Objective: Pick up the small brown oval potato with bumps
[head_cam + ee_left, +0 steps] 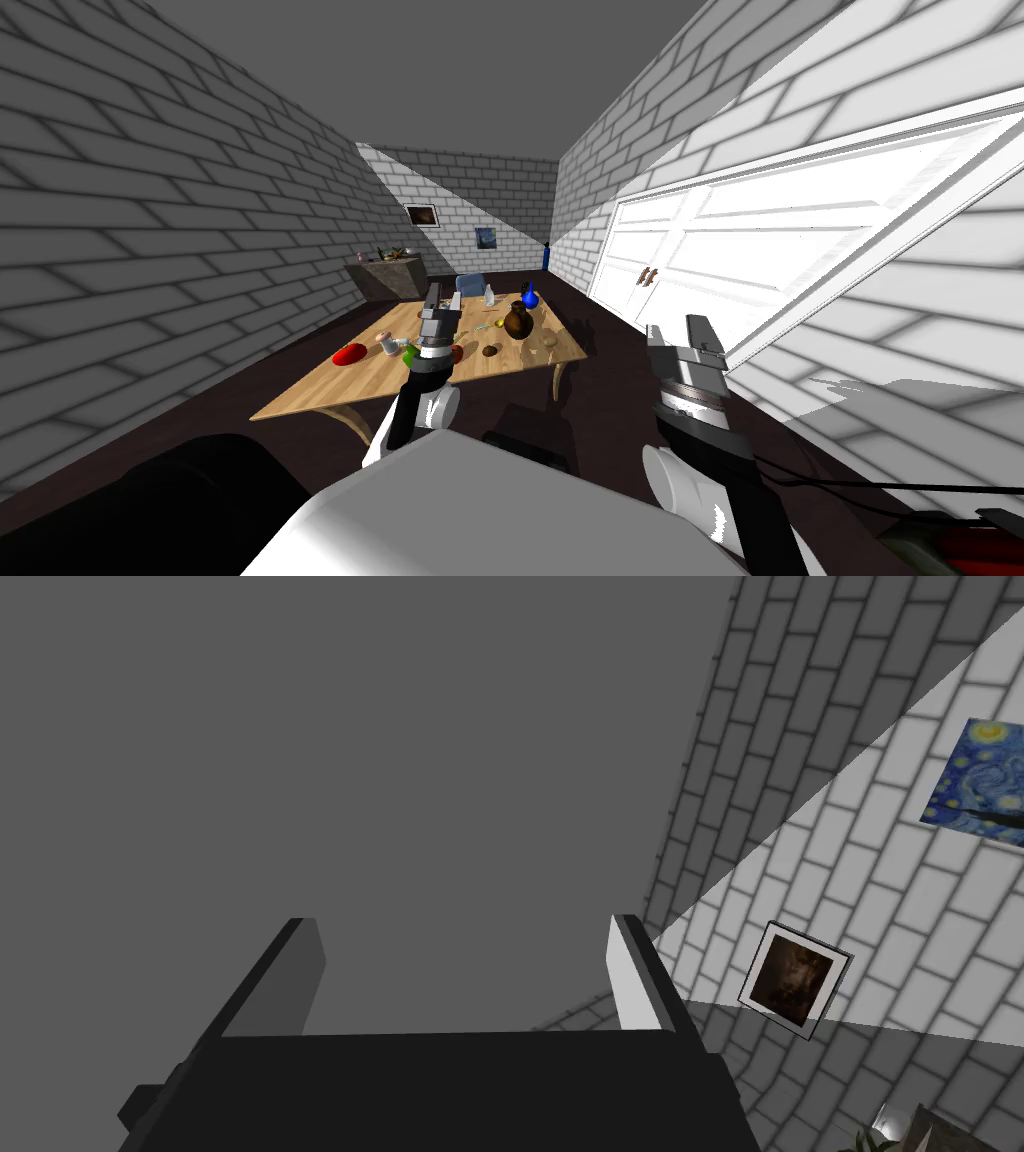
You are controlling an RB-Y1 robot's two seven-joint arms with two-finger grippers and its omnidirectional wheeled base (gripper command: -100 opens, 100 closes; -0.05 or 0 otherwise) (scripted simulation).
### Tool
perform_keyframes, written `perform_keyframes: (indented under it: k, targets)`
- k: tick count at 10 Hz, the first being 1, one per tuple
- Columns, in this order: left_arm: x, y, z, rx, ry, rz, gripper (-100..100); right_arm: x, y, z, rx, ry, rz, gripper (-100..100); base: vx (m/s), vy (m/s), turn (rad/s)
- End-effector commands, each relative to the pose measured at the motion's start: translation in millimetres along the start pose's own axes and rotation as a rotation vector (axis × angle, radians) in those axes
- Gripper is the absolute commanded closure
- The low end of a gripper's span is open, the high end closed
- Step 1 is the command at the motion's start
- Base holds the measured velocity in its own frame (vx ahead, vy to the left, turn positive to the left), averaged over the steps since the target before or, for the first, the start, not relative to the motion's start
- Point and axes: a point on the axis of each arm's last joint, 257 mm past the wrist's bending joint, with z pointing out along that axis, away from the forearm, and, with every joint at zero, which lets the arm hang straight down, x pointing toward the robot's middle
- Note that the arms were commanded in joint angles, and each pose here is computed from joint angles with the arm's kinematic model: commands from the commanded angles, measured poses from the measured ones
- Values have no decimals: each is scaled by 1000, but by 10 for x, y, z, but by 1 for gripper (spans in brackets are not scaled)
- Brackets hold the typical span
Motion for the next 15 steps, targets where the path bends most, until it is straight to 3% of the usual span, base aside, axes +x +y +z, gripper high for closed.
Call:
perform_keyframes:
  k: [1,6,9,15]
  targets:
    - [79,127,0,-21,32,-17,-100,0,0,0,0,0,0,0,-10,0,-23]
    - [352,718,-8,-127,120,-95,-100,0,0,0,0,0,0,0,-28,5,-27]
    - [419,915,-29,-165,136,-116,-100,0,0,0,0,0,0,0,-20,12,-14]
    - [700,1703,-106,-326,192,-201,-100,0,0,0,0,0,0,0,-29,14,-21]
